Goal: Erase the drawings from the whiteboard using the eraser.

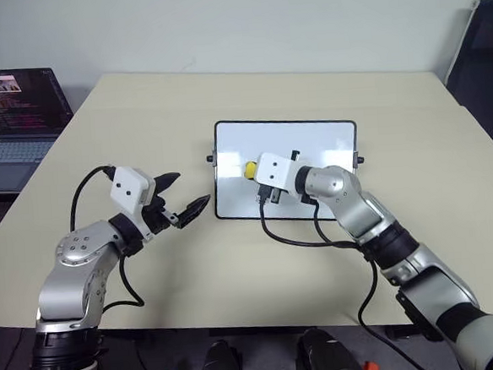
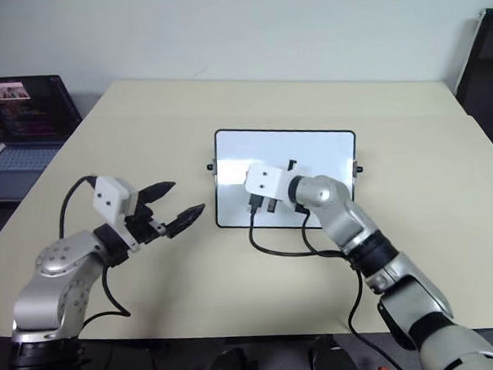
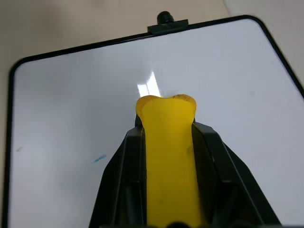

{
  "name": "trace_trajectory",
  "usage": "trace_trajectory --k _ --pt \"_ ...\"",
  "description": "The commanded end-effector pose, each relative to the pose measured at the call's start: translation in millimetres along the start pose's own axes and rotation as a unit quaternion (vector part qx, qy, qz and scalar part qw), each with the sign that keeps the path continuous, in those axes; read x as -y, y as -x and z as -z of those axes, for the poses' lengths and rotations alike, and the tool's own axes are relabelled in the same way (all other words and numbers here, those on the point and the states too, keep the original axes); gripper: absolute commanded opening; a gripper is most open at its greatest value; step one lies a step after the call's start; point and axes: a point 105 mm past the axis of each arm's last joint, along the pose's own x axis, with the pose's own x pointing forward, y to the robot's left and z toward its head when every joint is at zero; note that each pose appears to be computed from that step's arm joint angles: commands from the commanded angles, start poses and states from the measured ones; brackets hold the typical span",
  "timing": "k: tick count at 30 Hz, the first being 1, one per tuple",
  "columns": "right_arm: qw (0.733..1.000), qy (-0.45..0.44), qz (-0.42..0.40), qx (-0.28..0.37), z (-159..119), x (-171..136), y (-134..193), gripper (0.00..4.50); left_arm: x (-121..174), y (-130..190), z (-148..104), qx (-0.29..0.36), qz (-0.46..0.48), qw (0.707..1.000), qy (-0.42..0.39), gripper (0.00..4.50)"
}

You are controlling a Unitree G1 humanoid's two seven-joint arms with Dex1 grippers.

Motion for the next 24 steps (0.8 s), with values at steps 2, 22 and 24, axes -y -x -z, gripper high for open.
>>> trace_trajectory --k 2,22,24 --pt "0.989 -0.094 0.110 0.032 -10 41 43 0.99 11 -16 -18 0.033 0.043 0.998 -0.022 4.50" --pt "0.827 -0.414 0.345 -0.161 106 -9 206 0.99 122 -79 -52 0.060 0.393 0.913 -0.095 4.50" --pt "0.820 -0.424 0.349 -0.163 112 -8 202 0.99 133 -84 -53 0.058 0.424 0.897 -0.109 4.50"
